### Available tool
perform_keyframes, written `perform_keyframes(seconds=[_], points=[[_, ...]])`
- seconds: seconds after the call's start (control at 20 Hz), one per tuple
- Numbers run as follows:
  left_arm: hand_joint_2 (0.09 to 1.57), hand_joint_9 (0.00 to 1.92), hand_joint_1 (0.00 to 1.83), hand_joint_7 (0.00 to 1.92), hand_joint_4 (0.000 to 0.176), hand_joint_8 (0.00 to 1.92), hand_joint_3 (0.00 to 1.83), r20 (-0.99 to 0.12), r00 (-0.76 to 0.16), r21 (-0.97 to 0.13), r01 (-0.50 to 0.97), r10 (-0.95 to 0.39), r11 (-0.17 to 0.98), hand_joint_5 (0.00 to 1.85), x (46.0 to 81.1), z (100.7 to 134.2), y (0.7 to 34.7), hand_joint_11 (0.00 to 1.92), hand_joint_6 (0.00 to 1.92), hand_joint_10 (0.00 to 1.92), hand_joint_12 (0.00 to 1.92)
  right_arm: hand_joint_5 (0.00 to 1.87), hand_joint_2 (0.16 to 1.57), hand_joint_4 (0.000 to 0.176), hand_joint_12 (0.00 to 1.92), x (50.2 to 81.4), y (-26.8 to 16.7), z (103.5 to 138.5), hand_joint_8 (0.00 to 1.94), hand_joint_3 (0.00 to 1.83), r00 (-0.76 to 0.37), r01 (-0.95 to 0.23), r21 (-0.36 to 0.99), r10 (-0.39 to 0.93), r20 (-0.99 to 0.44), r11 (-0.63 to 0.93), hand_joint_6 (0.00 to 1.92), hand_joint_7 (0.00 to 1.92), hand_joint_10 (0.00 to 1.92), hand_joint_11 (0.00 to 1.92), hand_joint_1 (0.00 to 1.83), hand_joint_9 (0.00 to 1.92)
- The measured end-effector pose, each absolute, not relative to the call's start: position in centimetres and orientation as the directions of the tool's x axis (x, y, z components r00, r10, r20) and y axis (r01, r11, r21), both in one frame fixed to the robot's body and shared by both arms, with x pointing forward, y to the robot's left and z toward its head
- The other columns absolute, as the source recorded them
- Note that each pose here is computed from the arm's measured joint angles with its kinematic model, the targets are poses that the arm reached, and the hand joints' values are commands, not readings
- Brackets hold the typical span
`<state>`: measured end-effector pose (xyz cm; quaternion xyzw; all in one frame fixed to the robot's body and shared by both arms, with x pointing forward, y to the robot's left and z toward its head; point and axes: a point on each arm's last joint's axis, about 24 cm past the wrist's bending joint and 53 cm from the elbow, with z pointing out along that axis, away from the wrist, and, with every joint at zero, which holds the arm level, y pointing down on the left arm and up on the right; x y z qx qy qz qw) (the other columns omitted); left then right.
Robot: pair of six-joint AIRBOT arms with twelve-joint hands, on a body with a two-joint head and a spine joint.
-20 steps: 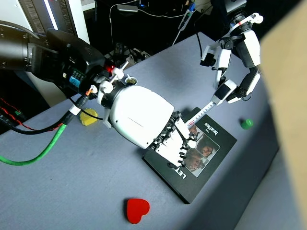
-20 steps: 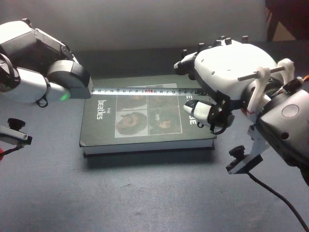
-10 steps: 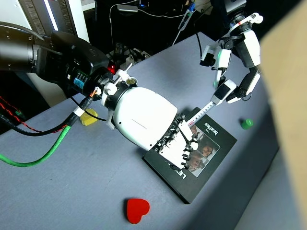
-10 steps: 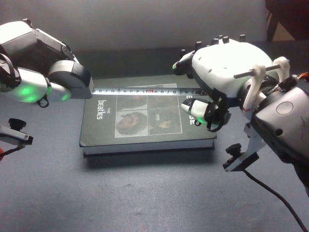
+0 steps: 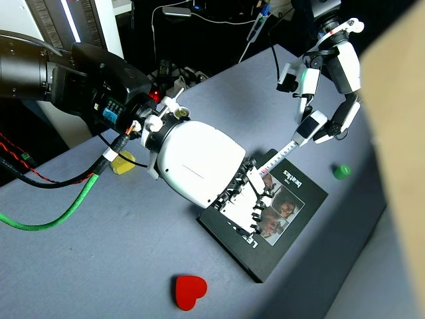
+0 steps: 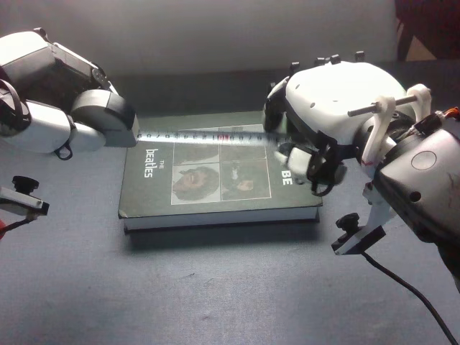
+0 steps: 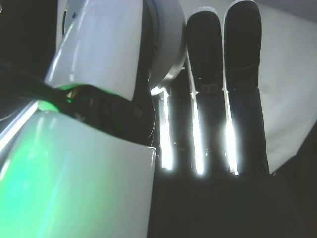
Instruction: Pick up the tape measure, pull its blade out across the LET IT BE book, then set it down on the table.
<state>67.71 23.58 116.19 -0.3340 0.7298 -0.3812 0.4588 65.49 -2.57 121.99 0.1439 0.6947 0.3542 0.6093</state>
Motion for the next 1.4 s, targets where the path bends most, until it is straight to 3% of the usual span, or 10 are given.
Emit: perform_keyframes(seconds=[0.05, 0.1, 0.15, 0.45, 0.5, 0.6, 0.65, 0.7, 0.75, 1.4], points=[[1.12, 0.97, 1.37, 0.93, 0.000, 0.96, 0.00, -0.415, -0.356, -0.863, -0.138, -0.837, 0.486, 0.91, 67.7, 116.2, 23.6, 0.87, 1.00, 1.19, 1.11, 0.74, 1.20, 0.000, 1.40, 65.5, -2.6, 122.0, 1.12, 0.00, -0.216, -0.232, 0.668, 0.632, -0.745, 0.708, 1.27, 0.89, 0.67, 0.42, 1.17, 0.71], [1.12, 0.97, 1.37, 0.92, 0.000, 0.96, 0.00, -0.415, -0.356, -0.863, -0.138, -0.837, 0.486, 0.92, 67.7, 116.2, 23.6, 0.87, 0.99, 1.19, 1.10, 0.75, 1.18, 0.000, 1.50, 65.5, -2.6, 122.0, 1.13, 0.00, -0.215, -0.232, 0.667, 0.632, -0.745, 0.708, 1.22, 0.97, 0.93, 0.58, 1.21, 0.80], [1.11, 0.97, 1.38, 0.94, 0.000, 0.95, 0.00, -0.415, -0.356, -0.863, -0.138, -0.838, 0.486, 0.92, 67.7, 116.2, 23.6, 0.87, 0.99, 1.19, 1.10, 0.75, 1.17, 0.000, 1.53, 65.5, -2.6, 122.0, 1.12, 0.00, -0.215, -0.232, 0.667, 0.632, -0.745, 0.708, 1.22, 0.99, 1.01, 0.62, 1.22, 0.80], [1.11, 0.98, 1.38, 0.93, 0.000, 0.95, 0.00, -0.412, -0.356, -0.864, -0.139, -0.839, 0.483, 0.93, 67.7, 116.2, 23.6, 0.87, 0.98, 1.18, 1.10, 0.75, 1.18, 0.000, 1.51, 65.5, -2.7, 122.0, 1.14, 0.00, -0.214, -0.230, 0.668, 0.633, -0.744, 0.708, 1.26, 0.95, 1.02, 0.59, 1.20, 0.76], [1.11, 0.98, 1.38, 0.93, 0.000, 0.95, 0.00, -0.411, -0.356, -0.865, -0.139, -0.839, 0.483, 0.93, 67.7, 116.2, 23.5, 0.87, 0.98, 1.18, 1.10, 0.73, 1.19, 0.000, 1.51, 65.6, -2.9, 122.1, 1.12, 0.00, -0.213, -0.229, 0.670, 0.635, -0.742, 0.706, 1.26, 0.95, 1.36, 0.59, 1.32, 0.72], [1.11, 0.98, 1.38, 0.93, 0.000, 0.95, 0.00, -0.404, -0.358, -0.868, -0.142, -0.842, 0.476, 0.93, 67.7, 116.1, 23.4, 0.87, 0.97, 1.18, 1.10, 0.73, 1.19, 0.000, 1.52, 65.7, -3.3, 122.2, 1.13, 0.00, -0.208, -0.228, 0.668, 0.635, -0.744, 0.708, 1.27, 0.93, 1.46, 0.58, 1.35, 0.71], [1.11, 0.98, 1.38, 0.93, 0.000, 0.95, 0.00, -0.401, -0.360, -0.869, -0.143, -0.843, 0.474, 0.93, 67.7, 116.1, 23.3, 0.87, 0.98, 1.18, 1.10, 0.73, 1.19, 0.000, 1.52, 65.8, -3.6, 122.2, 1.13, 0.00, -0.207, -0.227, 0.668, 0.635, -0.744, 0.708, 1.27, 0.93, 1.46, 0.58, 1.35, 0.70], [1.11, 0.98, 1.38, 0.93, 0.000, 0.95, 0.00, -0.399, -0.361, -0.869, -0.143, -0.843, 0.473, 0.93, 67.7, 116.0, 23.2, 0.87, 0.98, 1.17, 1.09, 0.74, 1.19, 0.000, 1.53, 65.8, -3.8, 122.3, 1.15, 0.00, -0.206, -0.227, 0.668, 0.635, -0.744, 0.709, 1.28, 0.94, 1.19, 0.58, 1.22, 0.71], [1.11, 0.98, 1.38, 0.94, 0.000, 0.95, 0.00, -0.396, -0.360, -0.871, -0.144, -0.844, 0.470, 0.93, 67.6, 116.0, 23.2, 0.86, 0.98, 1.17, 1.09, 0.75, 1.19, 0.000, 1.52, 65.9, -3.9, 122.2, 1.14, 0.00, -0.208, -0.226, 0.668, 0.635, -0.744, 0.709, 1.27, 0.95, 1.08, 0.58, 1.20, 0.73], [1.11, 0.98, 1.38, 0.94, 0.000, 0.95, 0.00, -0.382, -0.360, -0.878, -0.148, -0.851, 0.456, 0.92, 67.7, 116.1, 23.0, 0.87, 0.98, 1.18, 1.09, 0.74, 1.19, 0.000, 1.52, 66.4, -6.6, 123.3, 1.15, 0.00, -0.187, -0.242, 0.659, 0.632, -0.752, 0.712, 1.29, 0.94, 1.03, 0.58, 1.19, 0.77]])
